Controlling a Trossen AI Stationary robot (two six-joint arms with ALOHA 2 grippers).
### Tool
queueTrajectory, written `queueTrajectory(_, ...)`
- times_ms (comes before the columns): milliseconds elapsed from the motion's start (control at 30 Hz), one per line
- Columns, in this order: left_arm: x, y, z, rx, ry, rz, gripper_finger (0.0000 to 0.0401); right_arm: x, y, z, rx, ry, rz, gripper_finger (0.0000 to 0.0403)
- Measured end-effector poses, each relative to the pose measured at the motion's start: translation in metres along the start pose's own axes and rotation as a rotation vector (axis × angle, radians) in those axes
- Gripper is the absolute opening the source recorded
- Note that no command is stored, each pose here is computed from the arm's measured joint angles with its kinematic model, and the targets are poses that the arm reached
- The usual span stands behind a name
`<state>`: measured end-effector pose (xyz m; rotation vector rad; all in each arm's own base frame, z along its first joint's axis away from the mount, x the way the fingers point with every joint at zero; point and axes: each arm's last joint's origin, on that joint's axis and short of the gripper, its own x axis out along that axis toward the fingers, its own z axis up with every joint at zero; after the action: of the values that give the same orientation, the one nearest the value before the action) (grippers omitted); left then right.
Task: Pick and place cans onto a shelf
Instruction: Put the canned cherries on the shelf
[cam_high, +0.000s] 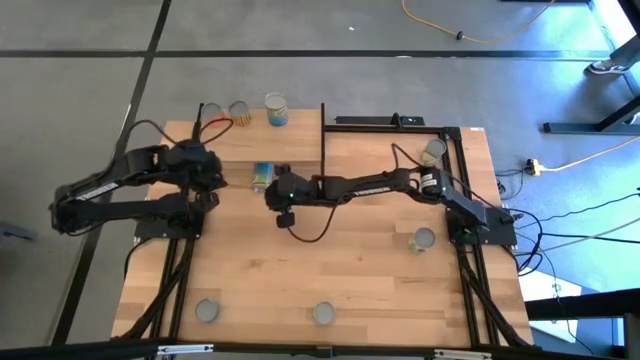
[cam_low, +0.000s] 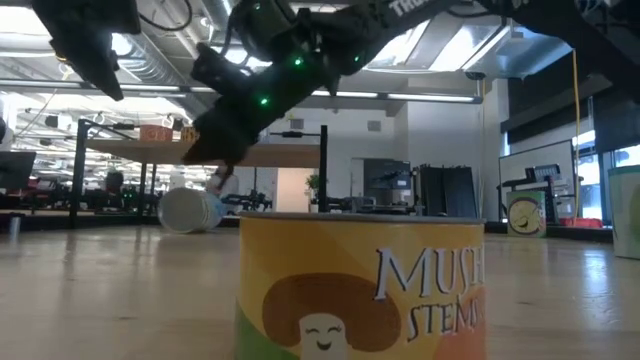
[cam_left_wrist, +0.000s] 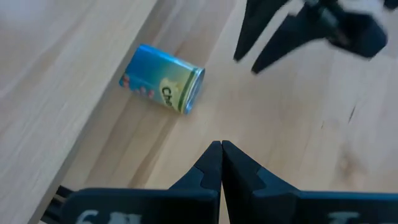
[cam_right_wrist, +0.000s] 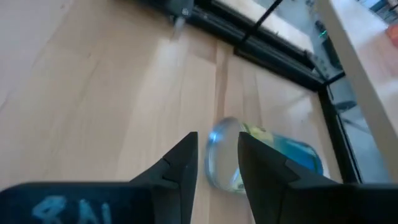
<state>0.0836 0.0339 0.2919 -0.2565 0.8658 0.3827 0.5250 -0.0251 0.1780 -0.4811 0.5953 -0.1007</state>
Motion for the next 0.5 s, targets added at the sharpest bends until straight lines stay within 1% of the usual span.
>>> queueTrajectory(67, -0.003, 0.0, -0.002, 0.002, -0.02, -0.002, 0.0, 0.007, 0.005, -0.001, 0.005, -0.03, -0.036, 0.0116)
queueTrajectory(133, -0.007, 0.0, -0.004, 0.002, -0.039, -0.004, 0.0, 0.015, 0.011, -0.006, -0.002, -0.011, -0.108, 0.0116)
queueTrajectory(200, -0.008, 0.0, -0.005, 0.001, -0.049, -0.005, 0.0, 0.023, 0.015, -0.013, -0.041, 0.008, -0.154, 0.0116)
queueTrajectory(367, -0.01, 0.0, -0.006, 0.002, -0.056, -0.005, 0.0, 0.033, 0.023, -0.024, -0.049, 0.02, -0.151, 0.0116)
queueTrajectory(400, -0.01, 0.0, -0.006, 0.002, -0.056, -0.006, 0.0, 0.036, 0.024, -0.027, -0.051, 0.03, -0.167, 0.0116)
queueTrajectory(500, -0.01, 0.0, -0.006, 0.002, -0.057, -0.006, 0.0, 0.04, 0.024, -0.027, -0.033, -0.001, -0.224, 0.0116)
